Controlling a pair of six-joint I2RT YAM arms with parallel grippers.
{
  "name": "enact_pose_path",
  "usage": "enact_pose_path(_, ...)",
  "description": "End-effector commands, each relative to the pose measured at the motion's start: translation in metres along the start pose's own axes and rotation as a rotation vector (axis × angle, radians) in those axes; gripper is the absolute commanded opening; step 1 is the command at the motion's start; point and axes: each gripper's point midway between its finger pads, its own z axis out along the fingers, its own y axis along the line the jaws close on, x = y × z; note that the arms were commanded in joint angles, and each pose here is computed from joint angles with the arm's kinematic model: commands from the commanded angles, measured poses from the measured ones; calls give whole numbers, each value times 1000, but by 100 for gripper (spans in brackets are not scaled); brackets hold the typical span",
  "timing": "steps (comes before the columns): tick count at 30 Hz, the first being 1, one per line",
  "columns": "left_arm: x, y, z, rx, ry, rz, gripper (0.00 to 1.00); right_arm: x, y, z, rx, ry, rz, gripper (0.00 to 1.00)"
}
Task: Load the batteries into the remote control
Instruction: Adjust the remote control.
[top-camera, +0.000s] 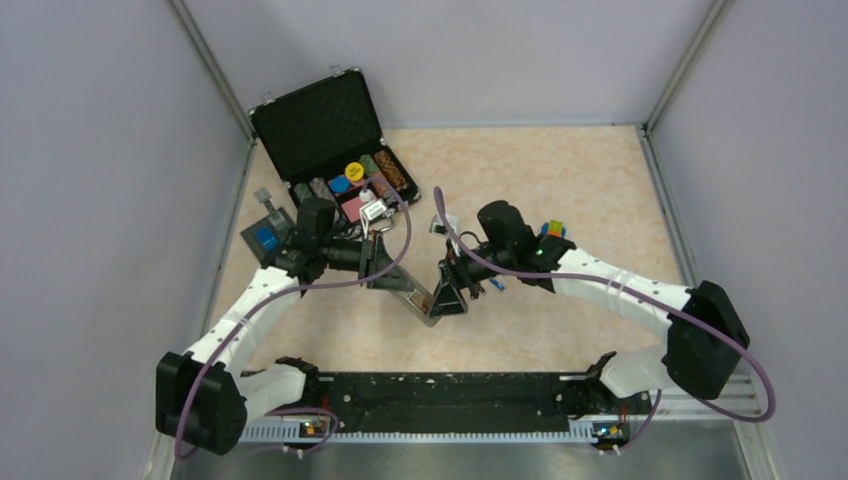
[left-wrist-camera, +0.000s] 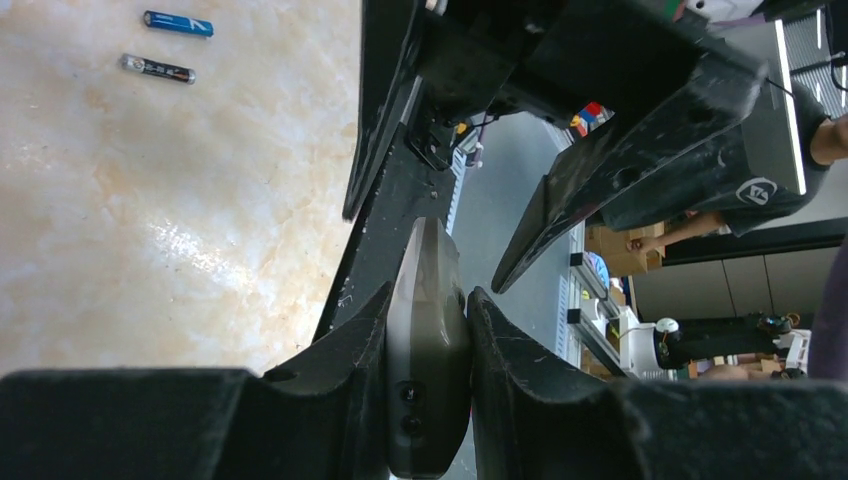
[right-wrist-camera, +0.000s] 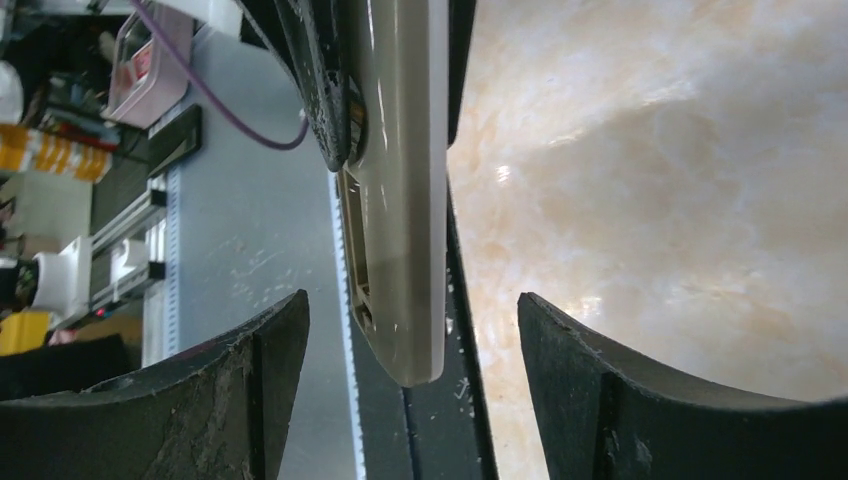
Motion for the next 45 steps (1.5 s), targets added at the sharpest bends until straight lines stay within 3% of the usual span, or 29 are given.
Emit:
enact_pose_path(1, -7, -28, -5, 84, -3, 135, 0, -20, 37, 6, -182, -13, -89, 72)
enact_pose_path(4, -9, -31, -6, 88, -7, 152, 0, -24, 40, 10, -215, -12, -69, 63)
enact_pose_path(13, -36, -44, -8, 61, -110, 187, 4, -41, 51, 15, -302, -78, -3, 13)
enact_pose_path(17, -52, -56, -10, 62, -173, 190, 29, -52, 51, 14, -288, -113, 14, 0)
enact_pose_path(20, -62, -60, -13, 42, -222, 175, 46, -66, 47, 9, -278, -171, 48, 0)
enact_pose_path(22, -70, -60, -14, 14, -281, 149, 49, -76, 44, 5, -272, -223, 80, 0)
enact_pose_path(27, -87, -62, -20, 31, -459, 89, 46, -93, 38, -1, -282, -288, 142, 0)
enact_pose_path(35, -92, -47, -24, -36, -557, 45, 24, -101, 33, 4, -279, -306, 202, 0)
enact_pose_path(40, -98, -39, -32, -109, -624, 38, 40, -98, 27, 7, -265, -307, 230, 0)
enact_pose_path(45, -102, -35, -43, -157, -719, 18, 38, -102, 21, 5, -244, -343, 255, 0)
